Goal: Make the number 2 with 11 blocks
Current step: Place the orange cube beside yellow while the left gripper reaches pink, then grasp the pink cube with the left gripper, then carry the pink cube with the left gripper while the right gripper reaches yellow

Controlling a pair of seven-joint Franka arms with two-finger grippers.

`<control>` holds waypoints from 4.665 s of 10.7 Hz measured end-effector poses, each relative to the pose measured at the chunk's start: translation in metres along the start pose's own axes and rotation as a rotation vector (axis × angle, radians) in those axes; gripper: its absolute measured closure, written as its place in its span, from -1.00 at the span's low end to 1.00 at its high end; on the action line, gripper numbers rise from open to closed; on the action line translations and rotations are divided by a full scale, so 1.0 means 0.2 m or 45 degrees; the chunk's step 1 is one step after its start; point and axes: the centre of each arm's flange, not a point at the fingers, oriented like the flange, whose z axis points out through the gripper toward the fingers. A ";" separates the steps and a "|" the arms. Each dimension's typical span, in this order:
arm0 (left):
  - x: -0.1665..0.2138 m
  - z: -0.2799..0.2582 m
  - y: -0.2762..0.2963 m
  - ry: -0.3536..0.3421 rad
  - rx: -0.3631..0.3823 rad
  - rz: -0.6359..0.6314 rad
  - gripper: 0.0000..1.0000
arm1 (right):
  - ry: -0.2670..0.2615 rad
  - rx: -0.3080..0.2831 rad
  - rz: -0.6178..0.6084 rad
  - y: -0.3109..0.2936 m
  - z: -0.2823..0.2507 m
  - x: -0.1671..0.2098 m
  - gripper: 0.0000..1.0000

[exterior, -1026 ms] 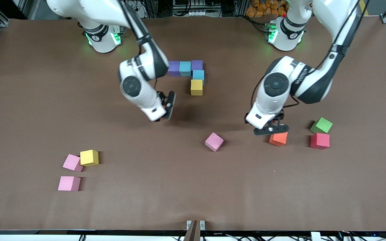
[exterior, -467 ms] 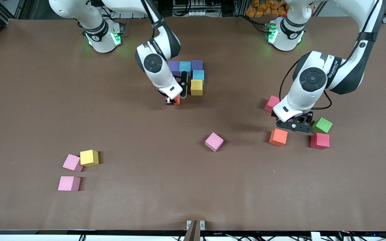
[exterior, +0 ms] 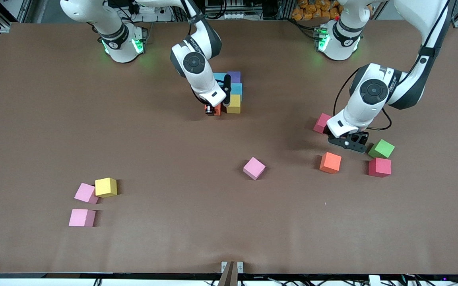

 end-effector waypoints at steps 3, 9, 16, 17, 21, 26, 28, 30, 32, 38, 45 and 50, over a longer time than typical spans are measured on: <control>-0.03 -0.03 0.06 0.002 0.010 0.033 -1.00 | 0.001 -0.013 0.029 -0.06 0.02 0.02 -0.17; -0.12 0.02 0.32 -0.048 -0.030 0.123 -1.00 | 0.007 -0.026 0.055 -0.13 0.03 0.06 -0.17; -0.25 0.13 0.38 -0.127 -0.039 0.163 -1.00 | 0.025 -0.052 0.090 -0.12 0.03 0.07 -0.17; -0.27 0.15 0.38 -0.139 -0.040 0.164 -1.00 | 0.027 -0.055 0.094 -0.13 0.03 0.08 -0.17; -0.30 0.18 0.36 -0.158 -0.043 0.152 -1.00 | 0.032 -0.062 0.107 -0.14 0.04 0.11 -0.17; -0.32 0.23 0.33 -0.173 -0.059 0.129 -1.00 | 0.045 -0.073 0.196 -0.15 0.04 0.14 -0.67; -0.33 0.26 0.33 -0.183 -0.075 0.123 -0.77 | 0.050 -0.080 0.193 -0.16 0.05 0.17 -1.00; -0.28 0.23 0.31 -0.149 -0.073 0.103 -0.29 | 0.060 -0.085 0.191 -0.15 0.03 0.19 -1.00; -0.16 0.11 0.28 -0.066 -0.057 0.060 -0.20 | 0.068 -0.089 0.193 -0.14 0.02 0.20 -1.00; 0.14 -0.47 0.70 0.020 0.009 0.076 -0.14 | 0.061 -0.046 0.237 -0.01 -0.17 0.14 -1.00; 0.20 -1.00 1.12 -0.021 -0.055 0.104 -0.14 | 0.016 -0.010 0.583 0.86 -0.73 -0.56 -1.00; 0.05 -1.09 1.66 0.007 -0.096 0.344 -0.14 | -0.094 -0.194 0.778 1.33 -1.04 -1.29 -1.00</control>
